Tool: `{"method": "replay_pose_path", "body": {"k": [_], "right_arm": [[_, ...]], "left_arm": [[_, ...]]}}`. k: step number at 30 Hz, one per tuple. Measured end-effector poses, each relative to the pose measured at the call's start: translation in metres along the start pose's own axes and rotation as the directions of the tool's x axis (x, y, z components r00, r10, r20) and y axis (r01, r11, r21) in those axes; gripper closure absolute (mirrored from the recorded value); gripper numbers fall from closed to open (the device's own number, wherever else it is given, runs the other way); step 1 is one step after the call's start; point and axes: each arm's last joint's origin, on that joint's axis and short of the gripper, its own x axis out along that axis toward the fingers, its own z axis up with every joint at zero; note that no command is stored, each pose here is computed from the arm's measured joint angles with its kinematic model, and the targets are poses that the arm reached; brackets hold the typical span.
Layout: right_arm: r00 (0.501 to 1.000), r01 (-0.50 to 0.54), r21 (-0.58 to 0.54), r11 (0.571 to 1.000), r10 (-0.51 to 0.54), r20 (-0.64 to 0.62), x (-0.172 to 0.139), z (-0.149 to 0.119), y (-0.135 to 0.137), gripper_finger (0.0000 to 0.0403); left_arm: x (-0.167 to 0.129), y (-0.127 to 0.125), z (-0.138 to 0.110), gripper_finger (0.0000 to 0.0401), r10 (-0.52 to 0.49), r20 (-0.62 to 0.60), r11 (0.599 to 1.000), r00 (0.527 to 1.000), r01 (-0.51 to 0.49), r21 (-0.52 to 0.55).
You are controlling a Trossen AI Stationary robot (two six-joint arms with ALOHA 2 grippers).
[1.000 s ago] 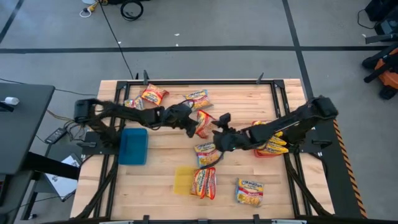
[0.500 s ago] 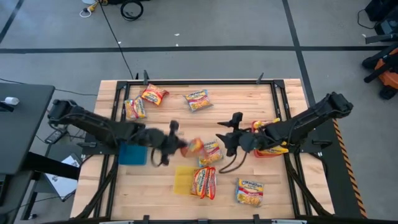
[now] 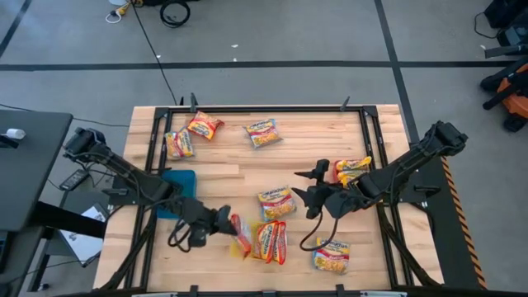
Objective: Sort Maruchan noodles
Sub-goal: Put the red noodle pack into the yellow bin
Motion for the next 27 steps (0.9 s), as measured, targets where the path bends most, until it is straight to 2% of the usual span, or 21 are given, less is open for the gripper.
{"method": "replay_pose_path", "body": {"k": [3,8,14,21,27], "right_arm": [[1.000,0.031,0.018,0.999,-0.031,-0.002,-0.001,0.000,0.000,0.0153],[0.999,0.043,0.039,0.998,-0.044,0.007,0.000,0.002,-0.001,0.0153],[0.997,0.042,0.106,0.993,-0.049,0.057,-0.002,0.009,-0.002,0.0153],[0.997,0.020,0.153,0.988,-0.032,0.075,-0.007,0.010,0.003,0.0153],[0.997,0.019,0.166,0.986,-0.032,0.074,-0.007,0.010,0.003,0.0153]], "left_arm": [[0.005,-0.003,-0.001,0.0400,-0.042,0.056,0.998,0.998,0.039,0.049],[0.024,-0.010,-0.014,0.0400,-0.082,0.016,0.983,0.996,0.078,0.167],[0.046,-0.012,-0.034,0.0400,-0.074,0.012,0.963,0.997,0.069,0.260],[0.055,-0.018,-0.047,0.0400,-0.175,0.212,0.966,0.962,0.126,0.226],[0.071,-0.022,-0.050,0.0400,-0.131,0.254,0.972,0.958,0.074,0.224]]}}
